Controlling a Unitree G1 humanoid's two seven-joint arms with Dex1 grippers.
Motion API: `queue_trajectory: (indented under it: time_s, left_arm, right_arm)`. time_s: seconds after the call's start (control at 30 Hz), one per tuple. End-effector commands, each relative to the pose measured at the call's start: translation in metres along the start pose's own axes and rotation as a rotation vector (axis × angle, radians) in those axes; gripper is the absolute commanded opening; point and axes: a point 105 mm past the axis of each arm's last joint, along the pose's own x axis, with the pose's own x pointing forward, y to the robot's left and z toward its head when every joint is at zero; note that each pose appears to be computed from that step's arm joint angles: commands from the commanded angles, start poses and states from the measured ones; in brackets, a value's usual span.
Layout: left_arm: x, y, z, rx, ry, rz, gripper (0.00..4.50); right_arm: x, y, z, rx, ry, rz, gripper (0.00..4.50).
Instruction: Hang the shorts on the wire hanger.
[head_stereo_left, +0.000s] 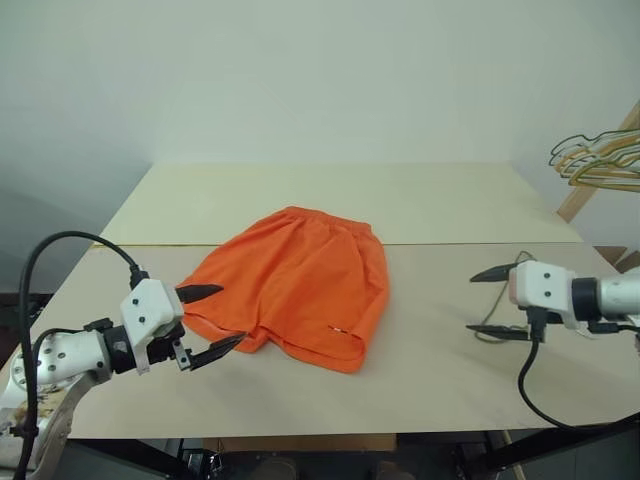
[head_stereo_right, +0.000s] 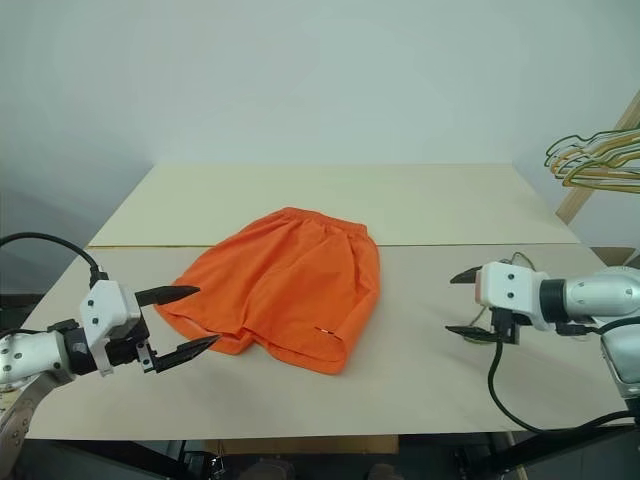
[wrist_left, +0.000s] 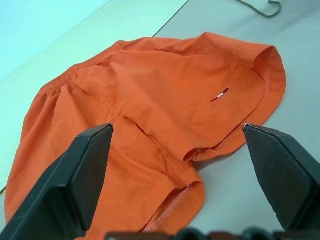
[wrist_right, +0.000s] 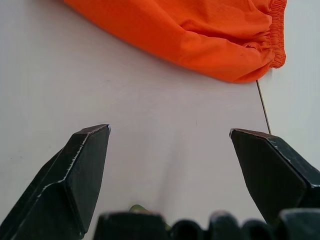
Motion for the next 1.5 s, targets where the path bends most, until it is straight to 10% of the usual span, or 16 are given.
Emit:
queue_trajectory:
  time_s: [0.03, 0.77, 1.5]
  left_arm:
    - [-0.002, 0.003, 0.01, 0.037, -0.009, 0.014, 4.5]
    - [0.08, -0.041, 0.029, -0.18, -0.098, -0.073, 4.5]
    - [0.169, -0.09, 0.004, -0.323, 0.149, 0.011, 4.5]
  right_arm:
    - [-0.005, -0.01, 0.01, -0.054, -0.019, -0.041, 4.45]
    - [-0.004, -0.005, 0.012, -0.032, -0.005, -0.075, 4.45]
    - [0.0, 0.009, 0.015, 0.022, 0.008, -0.155, 4.45]
